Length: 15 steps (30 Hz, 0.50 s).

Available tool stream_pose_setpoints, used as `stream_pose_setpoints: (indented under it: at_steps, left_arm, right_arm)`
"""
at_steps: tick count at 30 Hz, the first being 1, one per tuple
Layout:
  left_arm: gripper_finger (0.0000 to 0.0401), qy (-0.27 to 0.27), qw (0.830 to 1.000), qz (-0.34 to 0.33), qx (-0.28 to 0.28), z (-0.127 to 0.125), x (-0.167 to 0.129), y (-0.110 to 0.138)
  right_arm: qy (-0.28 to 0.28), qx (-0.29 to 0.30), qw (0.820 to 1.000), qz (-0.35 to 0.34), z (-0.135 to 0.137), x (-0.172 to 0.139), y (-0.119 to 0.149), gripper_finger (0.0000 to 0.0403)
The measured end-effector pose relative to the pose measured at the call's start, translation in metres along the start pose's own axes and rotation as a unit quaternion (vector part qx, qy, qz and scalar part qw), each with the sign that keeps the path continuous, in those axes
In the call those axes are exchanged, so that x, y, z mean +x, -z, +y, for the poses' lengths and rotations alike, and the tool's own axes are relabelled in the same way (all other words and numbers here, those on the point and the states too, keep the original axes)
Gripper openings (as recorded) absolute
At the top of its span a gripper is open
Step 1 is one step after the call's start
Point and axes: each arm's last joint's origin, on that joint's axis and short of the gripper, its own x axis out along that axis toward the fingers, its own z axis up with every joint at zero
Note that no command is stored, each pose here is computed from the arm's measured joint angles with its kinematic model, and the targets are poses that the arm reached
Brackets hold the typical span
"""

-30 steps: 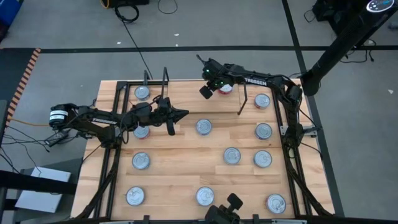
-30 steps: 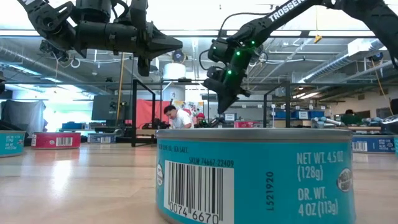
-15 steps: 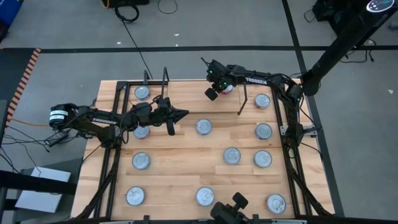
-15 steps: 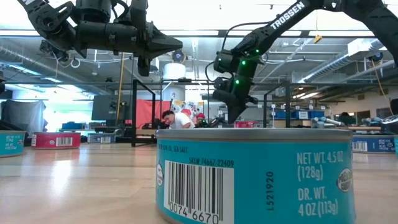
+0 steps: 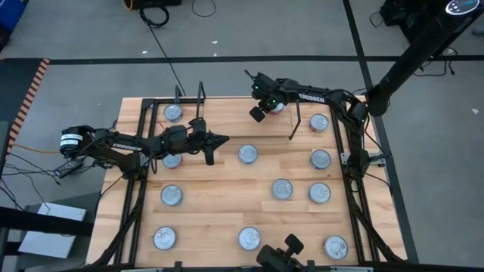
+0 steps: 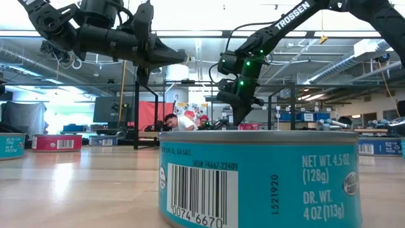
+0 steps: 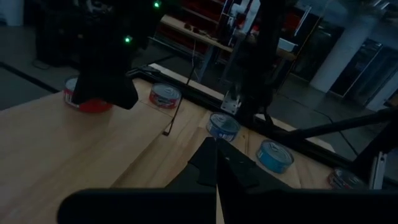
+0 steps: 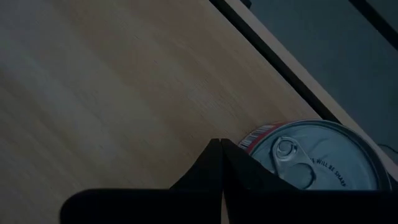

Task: Stack canned seafood by type on shelf
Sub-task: Put the center red tuna can on the shelf

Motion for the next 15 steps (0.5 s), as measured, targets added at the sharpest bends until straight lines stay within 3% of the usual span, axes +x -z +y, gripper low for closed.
stream_pose_setpoints:
  at_steps: [9,15]
  left_arm:
    - [0.0001,-0.008,1.0,-0.005,-0.001,0.004,-0.001,-0.003]
    - [0.0001,0.008,1.0,-0.02,0.0,0.0,-0.007,-0.011]
  right_arm:
    - [0.002,0.009,1.0,-0.004,-0.003,-0.007,0.0,0.0008]
    - [-0.01,0.004,0.999,-0.052,0.003,-0.045,-0.004,0.0009]
